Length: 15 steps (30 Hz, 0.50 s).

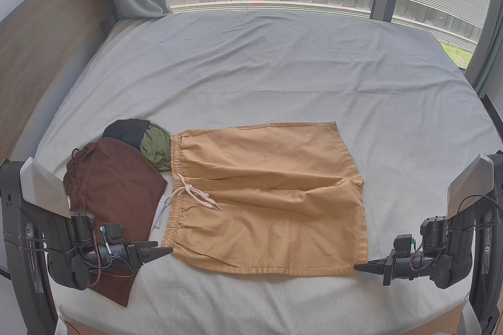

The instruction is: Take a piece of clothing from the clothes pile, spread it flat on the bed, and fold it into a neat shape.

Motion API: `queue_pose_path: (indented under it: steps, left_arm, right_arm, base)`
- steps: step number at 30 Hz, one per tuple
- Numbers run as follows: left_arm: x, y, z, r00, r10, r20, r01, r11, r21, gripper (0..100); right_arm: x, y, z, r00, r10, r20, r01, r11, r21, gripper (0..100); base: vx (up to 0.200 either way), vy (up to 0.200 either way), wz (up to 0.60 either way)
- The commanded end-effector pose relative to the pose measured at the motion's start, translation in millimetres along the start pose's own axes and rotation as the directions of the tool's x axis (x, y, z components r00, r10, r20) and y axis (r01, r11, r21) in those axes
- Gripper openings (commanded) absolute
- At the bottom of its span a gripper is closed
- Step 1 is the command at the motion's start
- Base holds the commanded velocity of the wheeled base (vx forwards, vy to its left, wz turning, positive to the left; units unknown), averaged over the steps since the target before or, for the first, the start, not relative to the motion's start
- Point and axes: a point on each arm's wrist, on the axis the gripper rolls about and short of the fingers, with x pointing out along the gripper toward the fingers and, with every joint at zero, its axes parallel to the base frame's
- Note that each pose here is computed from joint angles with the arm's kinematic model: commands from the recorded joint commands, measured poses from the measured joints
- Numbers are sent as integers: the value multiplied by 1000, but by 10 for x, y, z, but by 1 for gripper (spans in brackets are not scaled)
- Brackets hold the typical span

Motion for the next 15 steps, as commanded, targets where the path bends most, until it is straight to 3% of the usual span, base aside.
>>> queue_pose_path:
  steps: [1,15]
  left_arm:
    - [68,50,-51,1000,3,-14,-3,1000,-12,100]
    - [202,32,21,1000,-1,-4,1,999,-42,100]
  right_arm:
    - [2,-1,-2,1000,1,-1,-1,1000,0,0]
    - [-1,-3,-2,1000,0,0,0,1000,1,0]
  base:
    - [0,0,0]
    - [0,0,0]
